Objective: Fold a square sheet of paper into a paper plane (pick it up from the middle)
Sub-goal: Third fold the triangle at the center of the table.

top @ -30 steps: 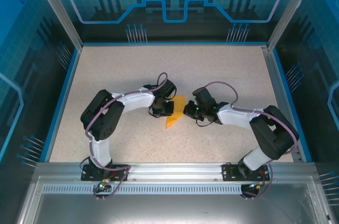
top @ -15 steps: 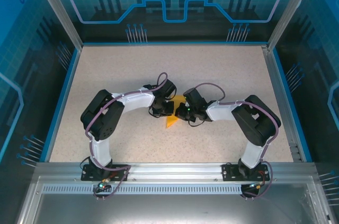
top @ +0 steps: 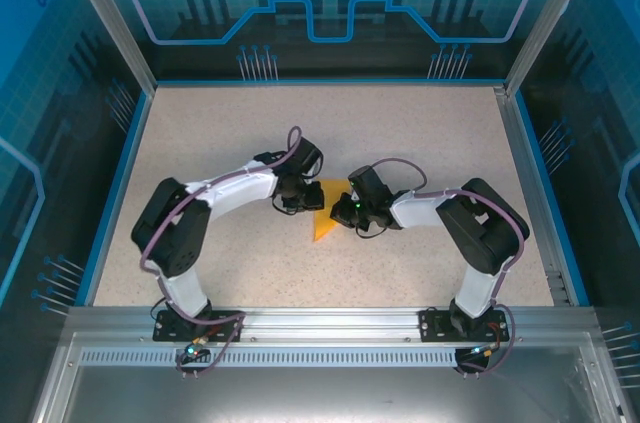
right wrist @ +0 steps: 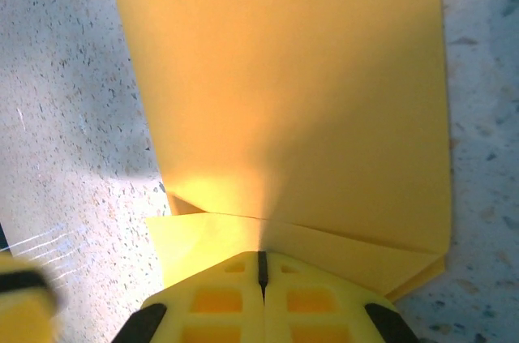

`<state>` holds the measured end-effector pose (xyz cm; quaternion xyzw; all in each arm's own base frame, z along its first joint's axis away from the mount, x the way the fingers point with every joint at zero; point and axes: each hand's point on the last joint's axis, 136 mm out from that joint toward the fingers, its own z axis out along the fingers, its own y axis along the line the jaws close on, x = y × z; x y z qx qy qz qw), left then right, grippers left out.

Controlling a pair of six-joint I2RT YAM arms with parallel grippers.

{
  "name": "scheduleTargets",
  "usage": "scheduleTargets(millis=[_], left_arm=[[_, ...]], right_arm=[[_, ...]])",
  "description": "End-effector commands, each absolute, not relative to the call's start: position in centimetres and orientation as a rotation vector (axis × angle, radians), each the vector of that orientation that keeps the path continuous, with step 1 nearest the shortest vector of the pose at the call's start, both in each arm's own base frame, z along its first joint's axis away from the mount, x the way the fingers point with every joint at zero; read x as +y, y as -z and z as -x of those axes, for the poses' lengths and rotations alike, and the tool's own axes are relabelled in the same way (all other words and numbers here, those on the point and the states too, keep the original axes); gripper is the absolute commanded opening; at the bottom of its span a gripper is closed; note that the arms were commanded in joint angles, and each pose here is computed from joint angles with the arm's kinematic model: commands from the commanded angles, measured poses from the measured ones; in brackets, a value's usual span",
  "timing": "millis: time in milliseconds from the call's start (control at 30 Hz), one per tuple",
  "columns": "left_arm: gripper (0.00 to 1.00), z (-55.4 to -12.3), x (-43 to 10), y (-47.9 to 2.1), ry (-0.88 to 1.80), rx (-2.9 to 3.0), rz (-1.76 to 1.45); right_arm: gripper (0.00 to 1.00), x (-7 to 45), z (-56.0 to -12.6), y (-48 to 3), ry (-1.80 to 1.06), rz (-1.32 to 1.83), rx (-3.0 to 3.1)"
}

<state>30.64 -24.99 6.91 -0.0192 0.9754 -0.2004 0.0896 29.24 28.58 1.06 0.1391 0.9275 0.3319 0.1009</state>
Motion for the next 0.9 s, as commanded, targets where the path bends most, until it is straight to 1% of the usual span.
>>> scheduleTargets(millis=[0,167,300,533,867], left_arm=[[0.22,-28.7,-25.9,-8.1,0.805,2.913,0.079],[0.20,-26.6,-27.7,-7.5,1.057,2.945,0.085],[0.18,-25.5,-28.0,-6.1,1.120,2.987,0.111],[0.17,-25.0,-27.8,-4.4,1.084,3.036,0.135],[0.18,-25.7,-27.2,-2.5,0.968,3.072,0.176]], right_arm=[[0.02,25.5,-26.6,3.5,-0.792,-0.550,2.893],[0.02,25.4,-26.4,3.6,-0.788,-0.577,2.903],[0.02,25.3,-26.4,3.8,-0.775,-0.597,2.912],[0.02,25.2,-26.2,4.1,-0.761,-0.611,2.927],[0.02,25.2,-26.2,4.2,-0.749,-0.613,2.941]])
